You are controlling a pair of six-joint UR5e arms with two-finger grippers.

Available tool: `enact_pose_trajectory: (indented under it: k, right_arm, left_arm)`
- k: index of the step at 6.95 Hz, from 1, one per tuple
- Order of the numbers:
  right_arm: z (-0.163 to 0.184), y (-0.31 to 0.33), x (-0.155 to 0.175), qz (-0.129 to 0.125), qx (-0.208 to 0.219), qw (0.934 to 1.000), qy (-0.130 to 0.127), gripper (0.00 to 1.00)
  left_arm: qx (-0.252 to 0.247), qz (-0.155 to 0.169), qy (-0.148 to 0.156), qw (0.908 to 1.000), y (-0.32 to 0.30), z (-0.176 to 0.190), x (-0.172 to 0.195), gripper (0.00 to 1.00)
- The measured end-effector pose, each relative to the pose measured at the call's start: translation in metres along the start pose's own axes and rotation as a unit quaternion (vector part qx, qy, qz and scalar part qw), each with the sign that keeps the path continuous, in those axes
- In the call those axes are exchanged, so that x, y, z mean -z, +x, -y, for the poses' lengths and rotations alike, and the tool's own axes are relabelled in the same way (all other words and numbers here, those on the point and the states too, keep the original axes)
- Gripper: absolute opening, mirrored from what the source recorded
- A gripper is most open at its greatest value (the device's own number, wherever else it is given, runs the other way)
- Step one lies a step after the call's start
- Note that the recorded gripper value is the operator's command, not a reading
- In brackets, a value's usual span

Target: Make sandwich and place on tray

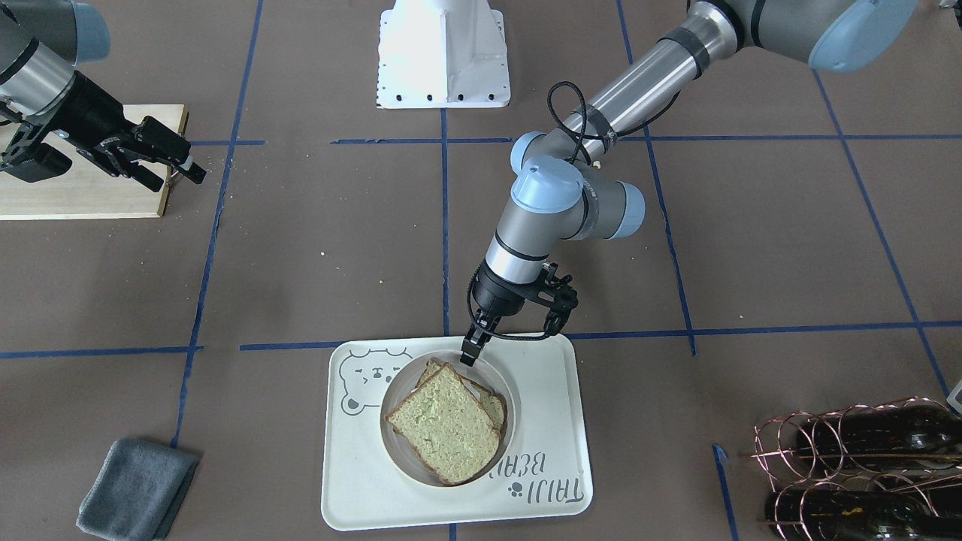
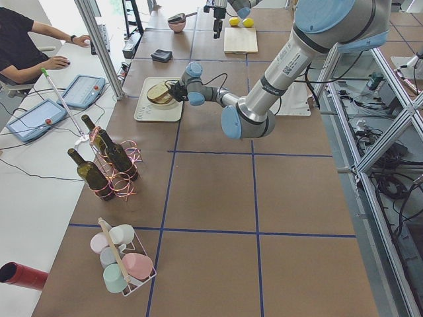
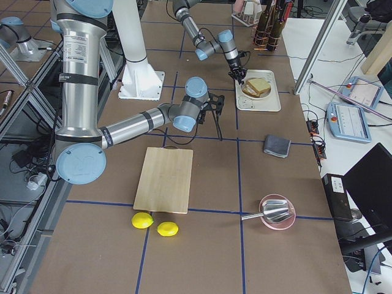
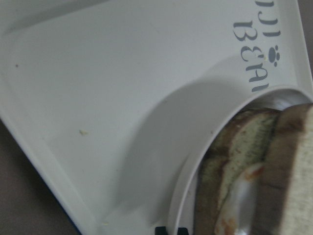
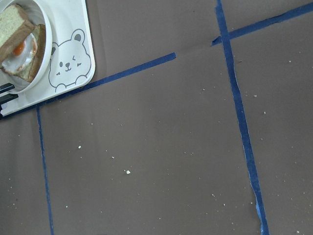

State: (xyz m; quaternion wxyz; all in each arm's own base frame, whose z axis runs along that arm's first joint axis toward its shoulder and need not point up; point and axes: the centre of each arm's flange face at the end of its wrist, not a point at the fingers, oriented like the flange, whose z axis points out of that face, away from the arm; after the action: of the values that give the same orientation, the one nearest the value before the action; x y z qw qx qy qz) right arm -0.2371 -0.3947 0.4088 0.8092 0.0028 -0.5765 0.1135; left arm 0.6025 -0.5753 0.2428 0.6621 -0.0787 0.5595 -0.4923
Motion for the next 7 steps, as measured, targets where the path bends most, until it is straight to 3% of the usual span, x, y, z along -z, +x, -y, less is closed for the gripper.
enact_pose_trajectory:
  k: [3, 5, 6, 7]
  right_arm:
    - [0.001, 0.000, 0.000, 0.000, -0.001, 1.0000, 0.000, 1.00]
    - [0.014, 0.008, 0.015, -0.002, -0.006, 0.9999, 0.010, 1.00]
    - [0.026, 0.018, 0.030, -0.005, 0.001, 0.9999, 0.013, 1.00]
    - [0.041, 0.033, 0.046, -0.019, 0.015, 0.9996, 0.018, 1.00]
  left_arm:
    - [-0.009, 0.002, -0.022, 0.9997, 0.004, -0.008, 0.031, 0.30]
    - [-0.077, 0.023, -0.065, 0.9946, -0.037, 0.012, 0.092, 0.30]
    - [-0.147, 0.027, -0.090, 0.9846, -0.069, 0.033, 0.134, 0.30]
    - [-0.235, 0.034, -0.109, 0.9654, -0.105, 0.066, 0.175, 0.32]
